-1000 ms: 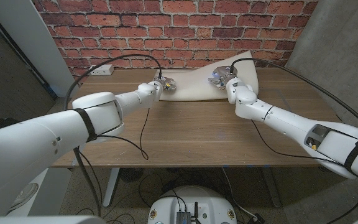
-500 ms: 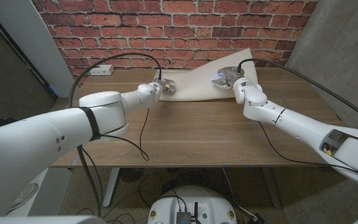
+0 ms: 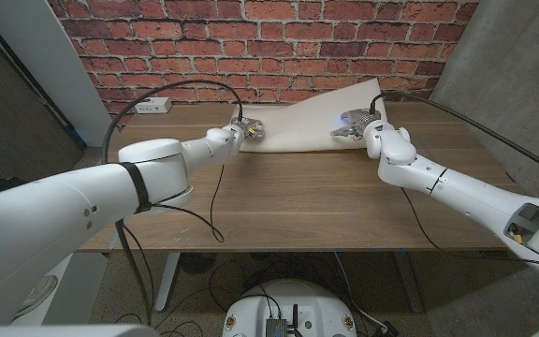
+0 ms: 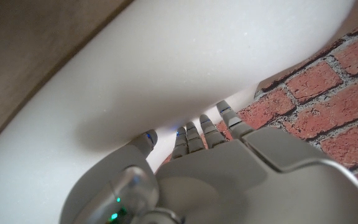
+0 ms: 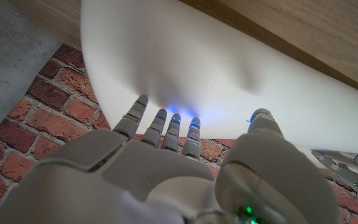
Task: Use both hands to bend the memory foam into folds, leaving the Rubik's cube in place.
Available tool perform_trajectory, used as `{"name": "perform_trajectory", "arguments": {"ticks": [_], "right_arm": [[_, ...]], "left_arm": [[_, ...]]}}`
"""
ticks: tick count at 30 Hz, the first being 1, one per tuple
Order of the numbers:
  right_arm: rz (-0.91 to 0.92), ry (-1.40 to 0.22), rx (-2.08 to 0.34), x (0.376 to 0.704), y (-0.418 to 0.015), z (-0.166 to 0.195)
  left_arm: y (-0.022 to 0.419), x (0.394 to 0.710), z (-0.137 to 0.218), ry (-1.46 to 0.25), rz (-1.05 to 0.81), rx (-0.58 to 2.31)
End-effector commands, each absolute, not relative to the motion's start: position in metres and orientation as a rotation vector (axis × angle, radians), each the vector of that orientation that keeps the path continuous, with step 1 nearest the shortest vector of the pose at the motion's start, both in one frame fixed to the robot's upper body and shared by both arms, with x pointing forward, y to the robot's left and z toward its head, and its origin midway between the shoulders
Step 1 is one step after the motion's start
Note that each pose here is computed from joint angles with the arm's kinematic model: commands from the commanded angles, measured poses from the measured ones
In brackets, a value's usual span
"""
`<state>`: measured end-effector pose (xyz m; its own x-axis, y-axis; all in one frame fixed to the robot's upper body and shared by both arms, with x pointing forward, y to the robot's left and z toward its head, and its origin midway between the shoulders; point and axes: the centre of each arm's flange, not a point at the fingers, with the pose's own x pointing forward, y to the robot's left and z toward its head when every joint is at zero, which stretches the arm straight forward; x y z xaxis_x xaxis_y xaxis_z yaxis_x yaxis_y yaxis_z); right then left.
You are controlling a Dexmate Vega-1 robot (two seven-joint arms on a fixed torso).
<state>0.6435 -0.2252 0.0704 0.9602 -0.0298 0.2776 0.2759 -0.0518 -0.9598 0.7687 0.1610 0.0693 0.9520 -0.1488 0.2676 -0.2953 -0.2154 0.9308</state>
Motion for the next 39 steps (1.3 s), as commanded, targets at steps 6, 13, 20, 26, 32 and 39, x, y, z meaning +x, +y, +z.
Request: {"name": "perform_trajectory", "arguments": {"ticks": [6, 13, 20, 26, 32, 39], "right_arm": [[-0.562, -0.172, -1.2, 0.62, -0.254, 0.053], [-0.615, -0.162, -0.996, 0.613, -0.263, 0.044], [-0.607, -0.123, -0.736, 0.614, -0.272, 0.034], [-0.57, -0.115, -0.59, 0.618, -0.279, 0.029], [-0.51, -0.129, -0.403, 0.625, -0.288, 0.022], [-0.468, -0.191, -0.176, 0.632, -0.298, 0.011]], "left_arm": [[0.158, 0.764, 0.071, -0.37, 0.166, 1.789], [0.157, 0.764, 0.073, -0.373, 0.167, 1.793], [0.156, 0.765, 0.074, -0.375, 0.167, 1.796], [0.158, 0.766, 0.074, -0.375, 0.17, 1.793], [0.159, 0.766, 0.074, -0.374, 0.17, 1.792], [0.16, 0.766, 0.074, -0.374, 0.172, 1.789]]}}
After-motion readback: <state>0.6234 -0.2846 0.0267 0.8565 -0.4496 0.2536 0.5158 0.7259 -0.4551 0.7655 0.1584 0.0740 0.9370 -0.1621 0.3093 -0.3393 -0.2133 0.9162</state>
